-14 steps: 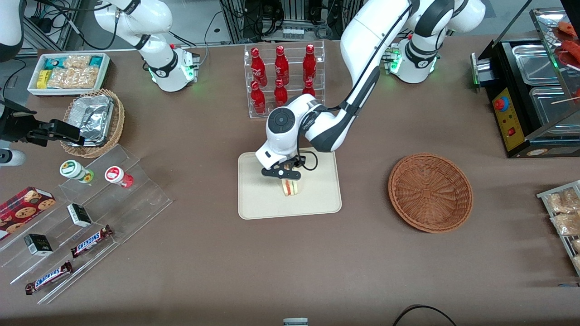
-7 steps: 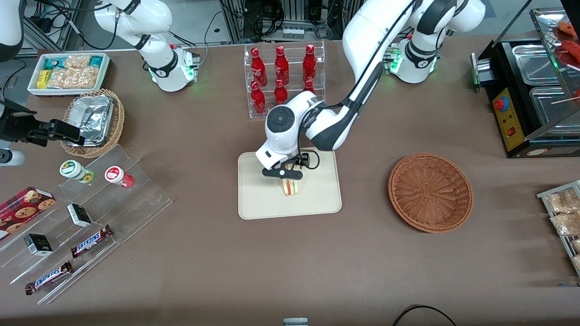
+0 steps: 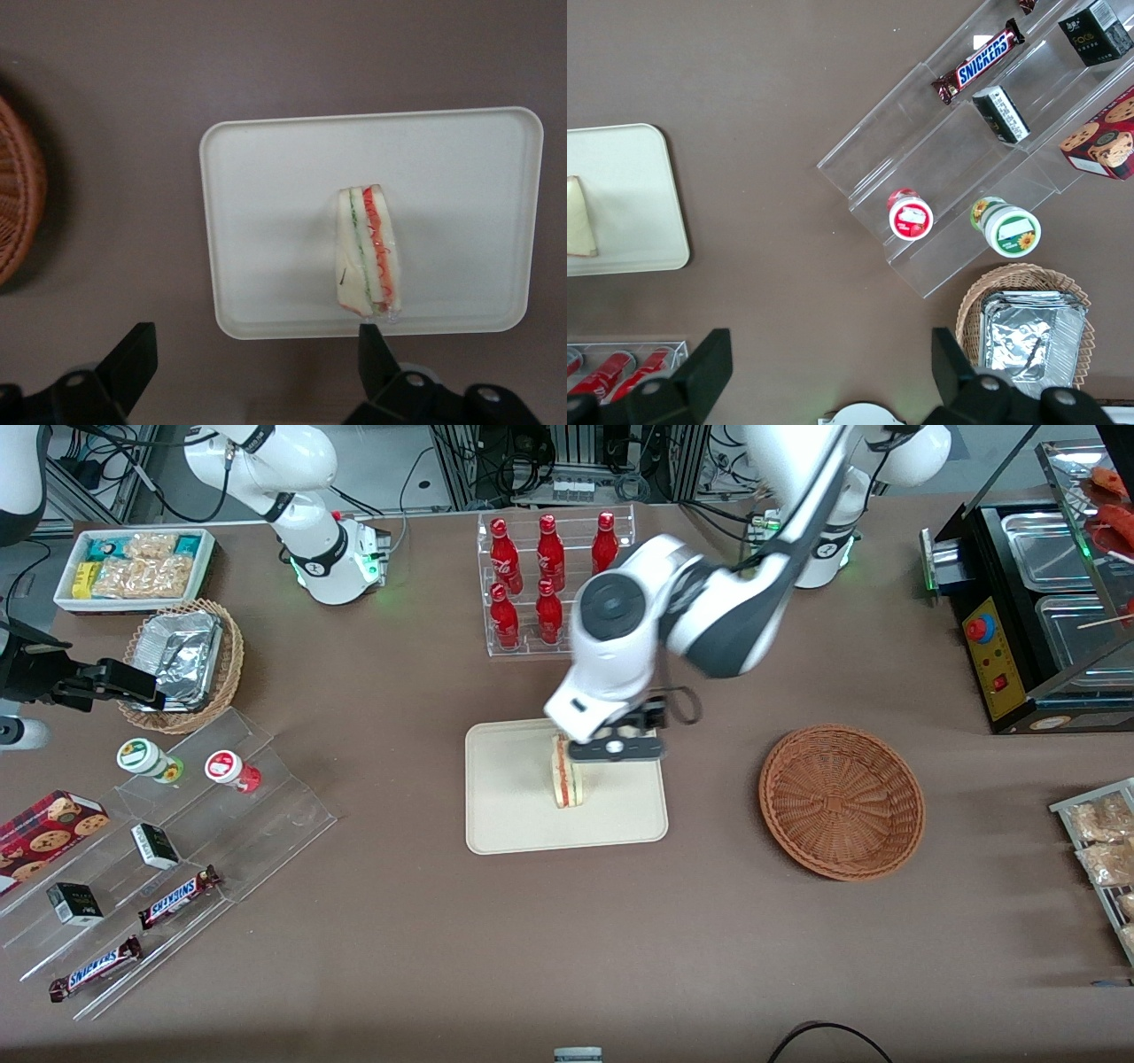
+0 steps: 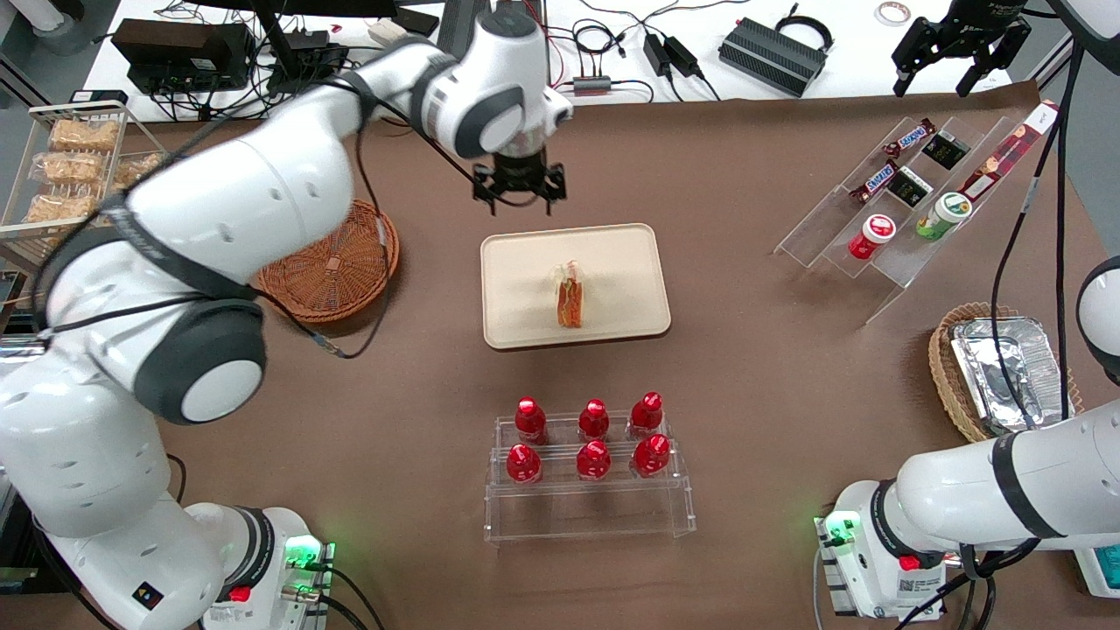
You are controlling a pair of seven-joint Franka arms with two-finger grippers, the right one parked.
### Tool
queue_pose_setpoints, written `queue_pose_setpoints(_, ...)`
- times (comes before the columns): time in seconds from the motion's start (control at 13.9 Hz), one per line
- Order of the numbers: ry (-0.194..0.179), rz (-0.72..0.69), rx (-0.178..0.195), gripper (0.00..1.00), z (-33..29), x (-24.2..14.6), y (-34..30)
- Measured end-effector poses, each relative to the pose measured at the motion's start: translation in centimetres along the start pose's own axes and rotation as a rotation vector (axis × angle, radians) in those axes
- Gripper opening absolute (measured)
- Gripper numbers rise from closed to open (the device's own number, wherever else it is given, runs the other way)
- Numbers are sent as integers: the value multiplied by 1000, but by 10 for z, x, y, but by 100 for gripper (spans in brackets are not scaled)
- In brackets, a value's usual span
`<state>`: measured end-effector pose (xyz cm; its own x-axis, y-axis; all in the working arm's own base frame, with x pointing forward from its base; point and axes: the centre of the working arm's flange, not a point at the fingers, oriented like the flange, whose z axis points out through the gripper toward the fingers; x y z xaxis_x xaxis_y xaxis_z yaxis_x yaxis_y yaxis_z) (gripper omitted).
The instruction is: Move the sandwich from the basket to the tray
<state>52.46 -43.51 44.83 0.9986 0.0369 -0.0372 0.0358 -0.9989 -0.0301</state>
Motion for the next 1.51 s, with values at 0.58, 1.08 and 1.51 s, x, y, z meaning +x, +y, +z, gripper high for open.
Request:
queue_pose_setpoints(0.58,-11,-6,-2,100,-82,32,-194)
queue_pose_setpoints(1.08,-18,84,-12,100,-96,23,-326)
queue_pose_setpoints(1.51,11,85,-24,100,-114,8,-364)
